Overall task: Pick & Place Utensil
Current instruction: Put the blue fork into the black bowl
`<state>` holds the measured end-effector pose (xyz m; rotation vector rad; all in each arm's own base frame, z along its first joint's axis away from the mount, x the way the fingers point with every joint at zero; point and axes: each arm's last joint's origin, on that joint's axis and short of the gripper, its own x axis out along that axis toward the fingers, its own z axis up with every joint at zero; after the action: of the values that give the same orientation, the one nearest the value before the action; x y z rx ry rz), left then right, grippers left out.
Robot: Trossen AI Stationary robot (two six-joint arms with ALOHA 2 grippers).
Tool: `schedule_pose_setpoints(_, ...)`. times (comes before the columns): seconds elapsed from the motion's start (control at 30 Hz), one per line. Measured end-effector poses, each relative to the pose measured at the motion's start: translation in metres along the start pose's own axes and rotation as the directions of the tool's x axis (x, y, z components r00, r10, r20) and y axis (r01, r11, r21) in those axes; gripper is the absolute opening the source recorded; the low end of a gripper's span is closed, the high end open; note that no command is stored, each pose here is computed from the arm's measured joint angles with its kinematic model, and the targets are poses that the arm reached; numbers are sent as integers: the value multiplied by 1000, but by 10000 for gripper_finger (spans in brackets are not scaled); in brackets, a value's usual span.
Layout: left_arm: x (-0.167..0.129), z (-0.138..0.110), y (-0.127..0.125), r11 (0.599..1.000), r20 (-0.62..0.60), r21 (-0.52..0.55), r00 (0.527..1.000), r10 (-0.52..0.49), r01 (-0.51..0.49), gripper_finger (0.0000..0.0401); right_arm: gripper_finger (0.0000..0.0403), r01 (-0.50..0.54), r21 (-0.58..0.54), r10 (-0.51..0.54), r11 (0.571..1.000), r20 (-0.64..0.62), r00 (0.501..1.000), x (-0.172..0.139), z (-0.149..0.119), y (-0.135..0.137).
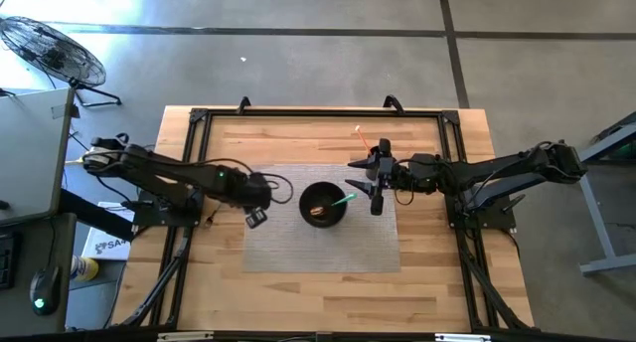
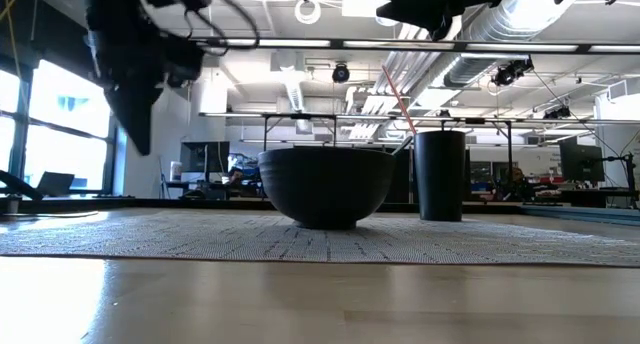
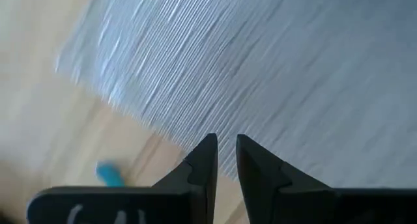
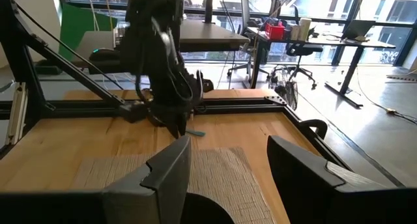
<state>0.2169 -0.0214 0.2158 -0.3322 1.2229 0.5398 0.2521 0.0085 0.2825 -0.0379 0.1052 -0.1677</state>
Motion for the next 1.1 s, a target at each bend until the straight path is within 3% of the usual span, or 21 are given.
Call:
schedule_pose_setpoints(0.23, 36, -43, 21, 981, -239, -135, 965, 104, -139, 53, 197, 0, 0, 0, 1000, 0, 1000, 0, 0, 0)
schedule_pose_setpoints(0.43, 48, -60, 29, 956, -313, -208, 940, 135, -207, 53, 197, 0, 0, 0, 1000, 1, 1000, 0, 0, 0)
schedule_pose_setpoints(0.97, 54, -60, 50, 921, -418, -273, 896, 148, -279, 53, 197, 1, 1, -1, 1000, 1, 1000, 0, 0, 0)
schedule_pose_setpoints(1.1, 57, -54, 57, 933, -426, -258, 896, 124, -251, 53, 197, 4, 1, -4, 1000, 1, 1000, 0, 0, 0)
